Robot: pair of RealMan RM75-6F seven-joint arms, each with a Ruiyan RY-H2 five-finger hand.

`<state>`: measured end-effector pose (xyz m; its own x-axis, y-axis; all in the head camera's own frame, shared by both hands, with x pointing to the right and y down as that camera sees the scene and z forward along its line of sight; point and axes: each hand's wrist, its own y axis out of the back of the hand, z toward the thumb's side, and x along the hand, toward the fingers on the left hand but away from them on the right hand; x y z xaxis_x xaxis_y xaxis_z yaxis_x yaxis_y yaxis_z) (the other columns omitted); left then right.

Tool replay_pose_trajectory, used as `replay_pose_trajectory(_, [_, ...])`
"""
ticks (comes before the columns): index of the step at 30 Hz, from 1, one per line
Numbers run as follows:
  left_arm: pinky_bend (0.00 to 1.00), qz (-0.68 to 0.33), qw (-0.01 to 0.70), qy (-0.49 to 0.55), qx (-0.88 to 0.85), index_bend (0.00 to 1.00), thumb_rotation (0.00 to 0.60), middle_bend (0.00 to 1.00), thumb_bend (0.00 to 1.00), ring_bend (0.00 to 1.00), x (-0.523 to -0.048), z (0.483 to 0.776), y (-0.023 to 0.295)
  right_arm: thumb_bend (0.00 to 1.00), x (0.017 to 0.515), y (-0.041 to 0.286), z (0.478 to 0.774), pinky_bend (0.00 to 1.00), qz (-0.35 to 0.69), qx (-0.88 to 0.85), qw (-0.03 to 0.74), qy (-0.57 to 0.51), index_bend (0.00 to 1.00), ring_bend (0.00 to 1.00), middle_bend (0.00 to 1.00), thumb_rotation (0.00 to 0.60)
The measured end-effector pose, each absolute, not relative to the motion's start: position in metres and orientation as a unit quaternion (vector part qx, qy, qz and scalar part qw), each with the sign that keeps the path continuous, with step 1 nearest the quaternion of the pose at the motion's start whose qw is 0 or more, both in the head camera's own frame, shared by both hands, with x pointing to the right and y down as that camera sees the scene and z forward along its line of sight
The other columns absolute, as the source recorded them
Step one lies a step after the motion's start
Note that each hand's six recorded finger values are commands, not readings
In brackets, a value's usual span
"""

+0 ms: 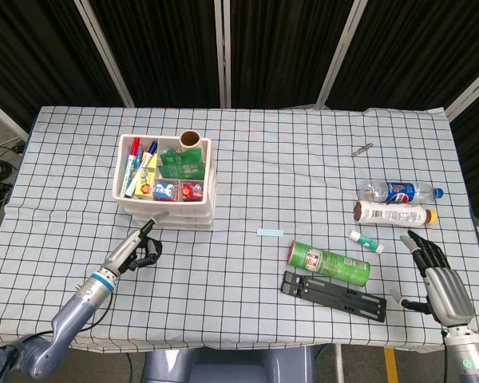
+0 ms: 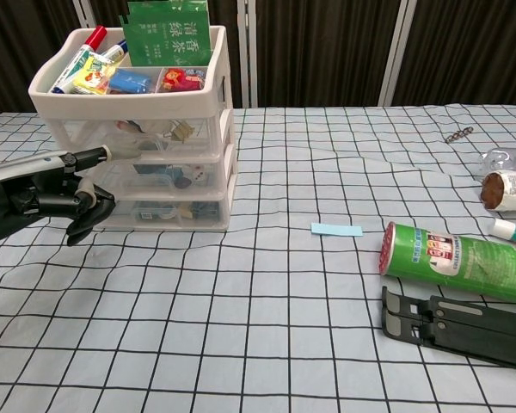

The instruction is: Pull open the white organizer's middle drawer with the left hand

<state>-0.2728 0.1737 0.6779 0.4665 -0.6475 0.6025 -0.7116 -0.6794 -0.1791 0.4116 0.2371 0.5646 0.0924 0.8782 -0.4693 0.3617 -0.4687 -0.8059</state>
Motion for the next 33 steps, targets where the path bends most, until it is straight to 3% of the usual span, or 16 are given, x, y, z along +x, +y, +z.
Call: replay_pose_trajectory(33, [0.71,0.319,0.048,-0.374,0.87,0.0,0.6,0.78,1.0,0.76,-0.242,0.677,0.172,0.11,0.41,0.238,0.567,0.0,0.506,-0.695,0.254,-0.444,0.01,0.0,0.0,0.6])
